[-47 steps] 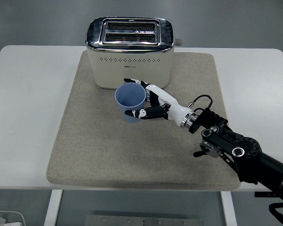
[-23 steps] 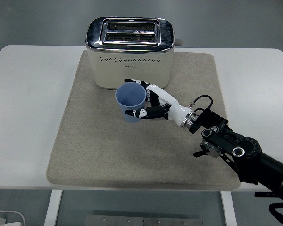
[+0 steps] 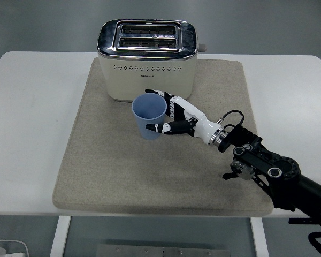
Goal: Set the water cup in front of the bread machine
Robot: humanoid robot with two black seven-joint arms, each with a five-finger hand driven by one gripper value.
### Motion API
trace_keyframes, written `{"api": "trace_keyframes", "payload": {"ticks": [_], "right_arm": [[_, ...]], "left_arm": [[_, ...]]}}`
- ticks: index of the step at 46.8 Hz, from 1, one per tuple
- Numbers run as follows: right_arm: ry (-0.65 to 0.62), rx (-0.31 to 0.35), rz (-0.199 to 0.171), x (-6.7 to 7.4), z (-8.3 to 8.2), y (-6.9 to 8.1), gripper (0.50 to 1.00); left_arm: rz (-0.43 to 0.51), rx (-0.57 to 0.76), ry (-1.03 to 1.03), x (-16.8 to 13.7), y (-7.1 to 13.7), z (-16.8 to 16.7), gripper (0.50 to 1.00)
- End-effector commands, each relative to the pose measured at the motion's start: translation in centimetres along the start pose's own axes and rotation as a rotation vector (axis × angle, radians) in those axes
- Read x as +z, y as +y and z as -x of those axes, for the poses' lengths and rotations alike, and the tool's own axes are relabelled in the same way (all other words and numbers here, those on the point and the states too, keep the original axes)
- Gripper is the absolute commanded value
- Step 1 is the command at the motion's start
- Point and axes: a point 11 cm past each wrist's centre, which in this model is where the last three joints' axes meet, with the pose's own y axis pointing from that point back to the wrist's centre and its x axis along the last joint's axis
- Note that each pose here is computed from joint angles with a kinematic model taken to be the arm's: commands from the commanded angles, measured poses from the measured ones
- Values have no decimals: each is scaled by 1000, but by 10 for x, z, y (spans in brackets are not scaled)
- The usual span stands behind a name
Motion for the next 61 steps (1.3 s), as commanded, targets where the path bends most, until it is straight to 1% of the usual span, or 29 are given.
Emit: {"api": "trace_keyframes", "payload": {"ticks": [1,16,28,36,41,53,61], "right_arm": [[3,5,3,0,-3,2,926],[14,18,16,4,-13,10,926],[12,55,28,4,-34,23,926],[19,81,46,4,-54,38,926],[16,106,52,4,-69,49,926],[-7,200,59,-2,-111,81,926],[-35,245,54,-8,-131,97,926]], "left_arm": [[0,0,-1,0,0,0,1000],[0,0,1,0,0,0,1000],[0,0,1,0,0,0,1000],[0,-2,1,0,0,1,1000],[0,-2,1,0,0,1,1000],[0,-2,1,0,0,1,1000],[0,-2,1,0,0,1,1000]]}}
